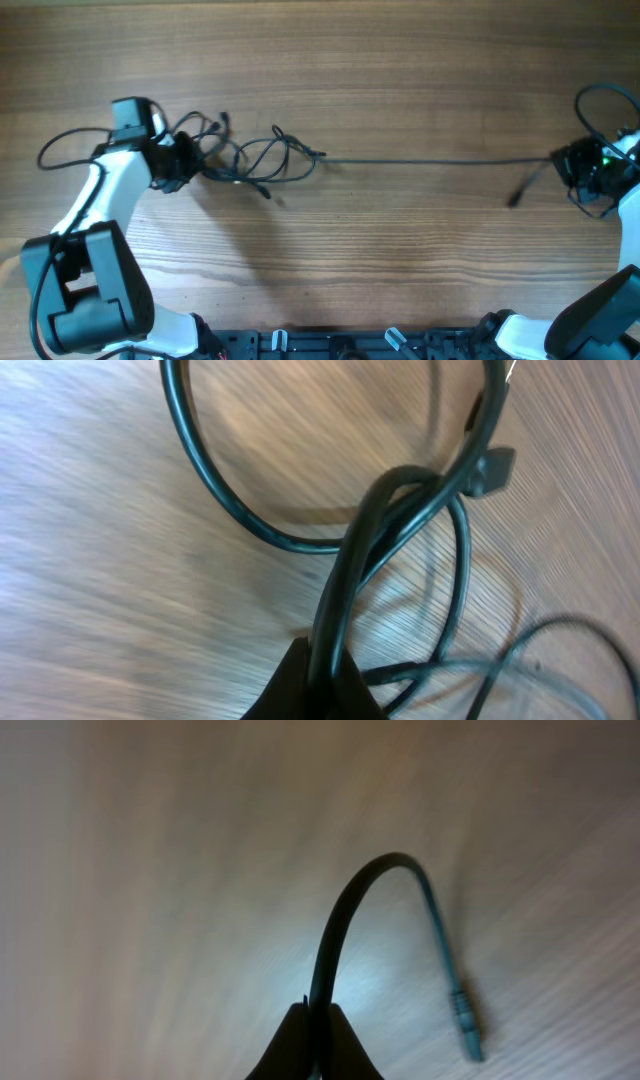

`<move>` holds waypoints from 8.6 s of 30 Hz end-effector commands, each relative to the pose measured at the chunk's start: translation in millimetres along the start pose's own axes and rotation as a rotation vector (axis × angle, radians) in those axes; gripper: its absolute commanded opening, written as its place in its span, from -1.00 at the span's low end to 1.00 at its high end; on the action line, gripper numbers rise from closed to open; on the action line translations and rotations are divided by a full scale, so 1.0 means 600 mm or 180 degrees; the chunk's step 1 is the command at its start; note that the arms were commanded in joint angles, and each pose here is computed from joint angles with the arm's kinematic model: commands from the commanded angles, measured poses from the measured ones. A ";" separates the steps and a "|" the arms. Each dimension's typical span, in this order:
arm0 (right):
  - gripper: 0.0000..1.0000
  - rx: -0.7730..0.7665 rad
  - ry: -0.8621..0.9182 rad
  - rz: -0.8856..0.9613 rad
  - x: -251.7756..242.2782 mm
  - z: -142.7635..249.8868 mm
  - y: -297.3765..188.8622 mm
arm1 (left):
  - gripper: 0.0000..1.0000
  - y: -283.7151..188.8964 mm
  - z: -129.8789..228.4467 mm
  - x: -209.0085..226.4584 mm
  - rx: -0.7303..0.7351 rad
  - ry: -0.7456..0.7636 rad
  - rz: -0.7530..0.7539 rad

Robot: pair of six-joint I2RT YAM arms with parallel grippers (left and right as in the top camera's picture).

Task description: Untangle cables

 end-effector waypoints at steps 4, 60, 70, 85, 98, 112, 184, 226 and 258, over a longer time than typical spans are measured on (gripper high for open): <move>-0.91 -0.0673 0.0639 0.1230 -0.097 -0.043 -0.034 | -0.92 -0.017 -0.040 0.063 -0.0153 -0.0604 -0.0171; -0.13 0.0674 -0.5495 -0.1094 0.409 0.605 0.231 | -0.88 0.002 -0.019 0.029 0.0036 -0.0639 0.0295; -0.04 0.0430 -0.5493 -0.0941 0.411 0.598 0.273 | -0.87 0.002 -0.019 0.028 0.0028 -0.0635 0.0300; 0.17 0.0339 -0.5527 -0.0901 0.408 0.581 0.296 | -0.83 0.002 -0.019 0.028 0.0028 -0.0635 0.0300; -0.91 0.0176 -0.5072 -0.0805 0.440 0.486 0.197 | -0.79 0.002 -0.019 0.028 0.0029 -0.0636 0.0299; -0.91 0.1199 -0.3634 -0.0743 0.321 0.324 0.062 | -0.32 -0.008 0.013 -0.028 0.0419 0.0010 0.0969; 0.04 0.2250 -0.5211 -0.0336 0.254 0.636 0.178 | 0.99 -0.013 0.067 -0.137 0.0340 0.1145 0.1456; -0.91 0.2081 -0.2555 -0.3925 0.417 0.295 -0.125 | 0.10 0.065 0.122 -0.027 0.0015 0.1150 -0.0965; -0.37 0.0696 -0.2211 -0.0020 0.189 0.081 0.048 | 0.32 0.044 0.039 0.038 -0.0056 0.0370 -0.0944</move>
Point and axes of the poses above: each gripper's point midway between its finger pads, its own y axis out along the fingers, its own x axis along the line the jaws close on, z = x × y, the point moved 3 cm from there along -y, back along the fingers, and after that the axes turned 9 degrees about -y, right-handed, at the moved point
